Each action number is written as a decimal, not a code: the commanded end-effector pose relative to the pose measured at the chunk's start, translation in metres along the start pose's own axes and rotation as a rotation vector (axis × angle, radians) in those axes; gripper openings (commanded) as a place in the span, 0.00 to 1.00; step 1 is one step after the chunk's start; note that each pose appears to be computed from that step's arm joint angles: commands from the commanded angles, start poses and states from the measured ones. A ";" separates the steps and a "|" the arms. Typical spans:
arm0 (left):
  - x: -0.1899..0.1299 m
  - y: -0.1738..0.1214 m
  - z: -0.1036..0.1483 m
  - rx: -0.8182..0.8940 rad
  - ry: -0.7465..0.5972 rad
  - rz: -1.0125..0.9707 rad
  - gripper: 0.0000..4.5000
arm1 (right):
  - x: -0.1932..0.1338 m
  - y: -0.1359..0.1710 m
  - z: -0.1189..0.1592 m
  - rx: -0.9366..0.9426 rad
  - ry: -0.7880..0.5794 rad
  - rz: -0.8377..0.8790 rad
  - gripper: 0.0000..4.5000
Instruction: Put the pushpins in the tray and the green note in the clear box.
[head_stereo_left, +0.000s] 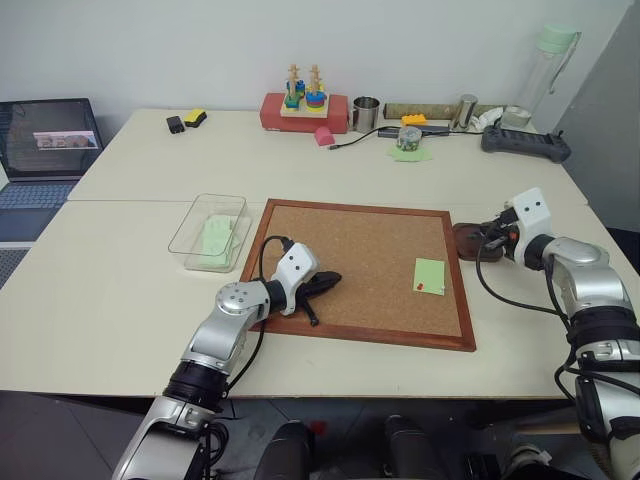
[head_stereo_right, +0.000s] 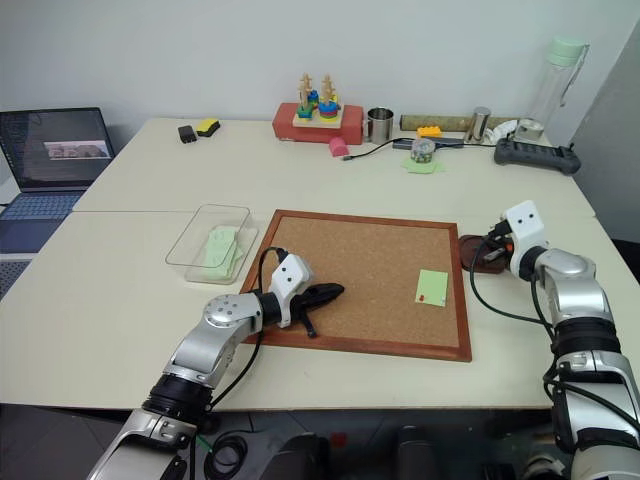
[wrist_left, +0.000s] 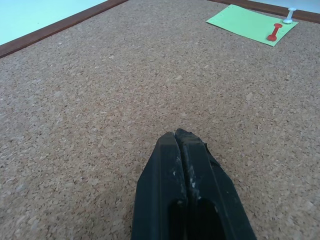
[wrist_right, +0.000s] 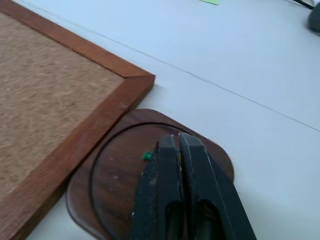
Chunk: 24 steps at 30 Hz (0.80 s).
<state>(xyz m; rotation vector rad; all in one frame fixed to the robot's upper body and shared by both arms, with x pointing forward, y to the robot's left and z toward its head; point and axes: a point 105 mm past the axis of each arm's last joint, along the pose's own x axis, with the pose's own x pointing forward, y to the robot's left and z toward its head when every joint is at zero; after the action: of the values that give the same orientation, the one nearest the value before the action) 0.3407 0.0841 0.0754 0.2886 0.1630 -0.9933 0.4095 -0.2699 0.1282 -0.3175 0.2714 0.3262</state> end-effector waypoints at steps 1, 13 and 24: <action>0.002 -0.010 -0.026 -0.033 0.097 -0.027 0.00 | -0.002 -0.006 0.012 0.017 -0.039 -0.018 0.10; 0.002 -0.010 -0.027 -0.029 0.101 -0.025 0.00 | -0.008 0.002 0.026 0.002 -0.085 0.062 0.60; 0.001 -0.007 -0.028 -0.026 0.104 -0.020 0.00 | -0.058 0.057 0.022 -0.152 -0.041 0.495 0.72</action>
<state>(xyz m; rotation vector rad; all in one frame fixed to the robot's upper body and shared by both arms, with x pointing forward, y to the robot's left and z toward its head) 0.3410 0.0828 0.0742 0.3073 0.1638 -0.9967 0.3551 -0.2389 0.1454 -0.3527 0.2848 0.7419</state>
